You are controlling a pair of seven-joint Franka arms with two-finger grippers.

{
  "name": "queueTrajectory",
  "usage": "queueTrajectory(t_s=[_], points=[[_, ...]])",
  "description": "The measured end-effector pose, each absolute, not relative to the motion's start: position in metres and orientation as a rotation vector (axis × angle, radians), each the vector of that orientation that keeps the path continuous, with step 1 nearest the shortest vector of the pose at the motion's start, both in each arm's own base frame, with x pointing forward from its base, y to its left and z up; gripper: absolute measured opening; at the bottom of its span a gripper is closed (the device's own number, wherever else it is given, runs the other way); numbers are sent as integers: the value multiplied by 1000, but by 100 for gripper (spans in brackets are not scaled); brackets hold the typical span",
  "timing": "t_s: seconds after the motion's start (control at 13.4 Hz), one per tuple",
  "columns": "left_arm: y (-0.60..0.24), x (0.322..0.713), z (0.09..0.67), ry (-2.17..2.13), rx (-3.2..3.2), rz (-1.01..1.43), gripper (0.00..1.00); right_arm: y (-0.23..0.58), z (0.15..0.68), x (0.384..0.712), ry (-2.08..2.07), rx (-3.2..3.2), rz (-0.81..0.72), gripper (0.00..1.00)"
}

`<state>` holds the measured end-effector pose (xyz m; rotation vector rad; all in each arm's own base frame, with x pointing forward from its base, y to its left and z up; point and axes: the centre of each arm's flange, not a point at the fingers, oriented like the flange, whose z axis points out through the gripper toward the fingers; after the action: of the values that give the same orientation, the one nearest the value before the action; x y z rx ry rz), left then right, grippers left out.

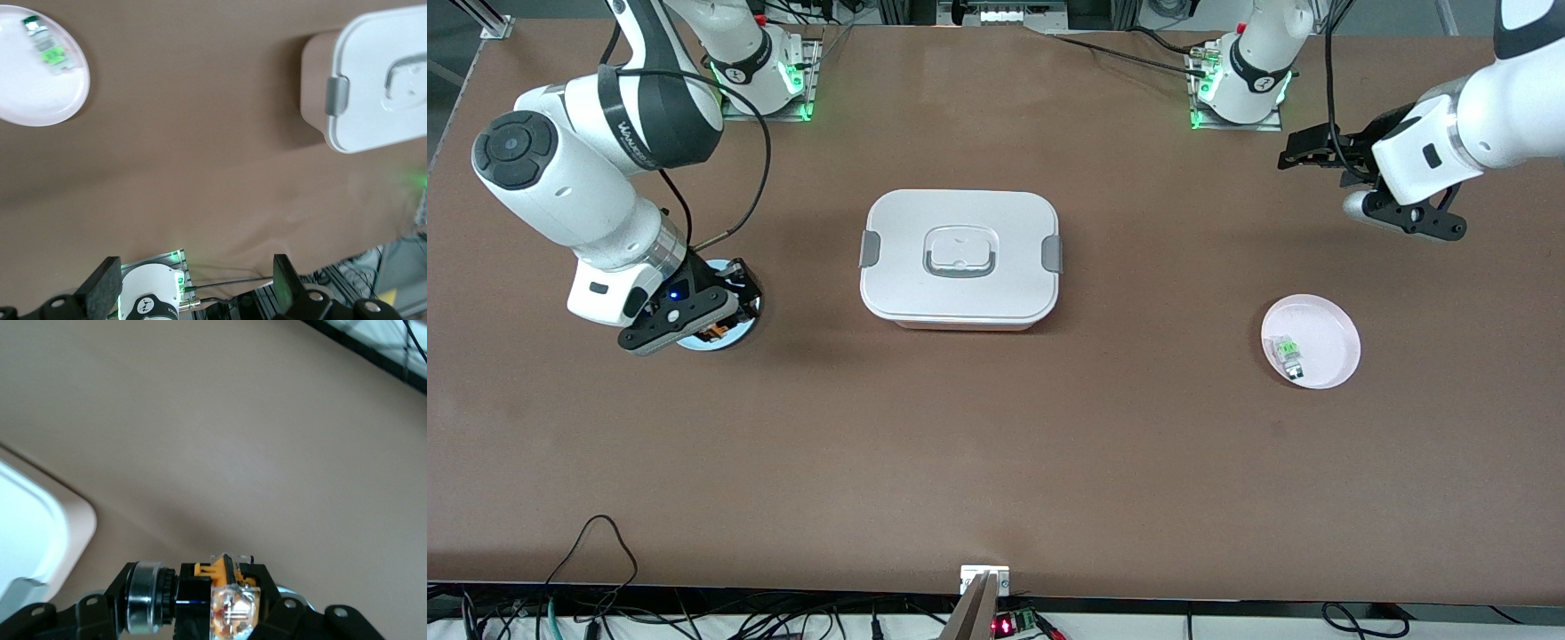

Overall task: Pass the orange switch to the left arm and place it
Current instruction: 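Carry the switch over the white box while the left gripper approaches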

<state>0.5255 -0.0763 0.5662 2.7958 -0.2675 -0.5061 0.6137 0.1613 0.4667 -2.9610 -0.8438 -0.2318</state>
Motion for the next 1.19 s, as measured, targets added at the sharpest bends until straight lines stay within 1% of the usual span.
queueTrajectory(t_s=[0.22, 0.52, 0.67, 0.9, 1.19], points=[[-58, 533, 546, -372, 2612, -542, 100, 200, 501, 607, -1026, -2823, -253, 74], [-57, 540, 541, -419, 2266, -444, 100, 291, 542, 573, -1252, -2676, -315, 74], [-68, 544, 547, -397, 2091, -379, 100, 330, 551, 556, -1365, -2593, -334, 74], [-80, 558, 549, -383, 1845, -277, 100, 372, 563, 541, -1525, -2446, -374, 74], [-73, 590, 506, -372, 1586, -124, 100, 398, 576, 528, -1687, -2322, -417, 74]])
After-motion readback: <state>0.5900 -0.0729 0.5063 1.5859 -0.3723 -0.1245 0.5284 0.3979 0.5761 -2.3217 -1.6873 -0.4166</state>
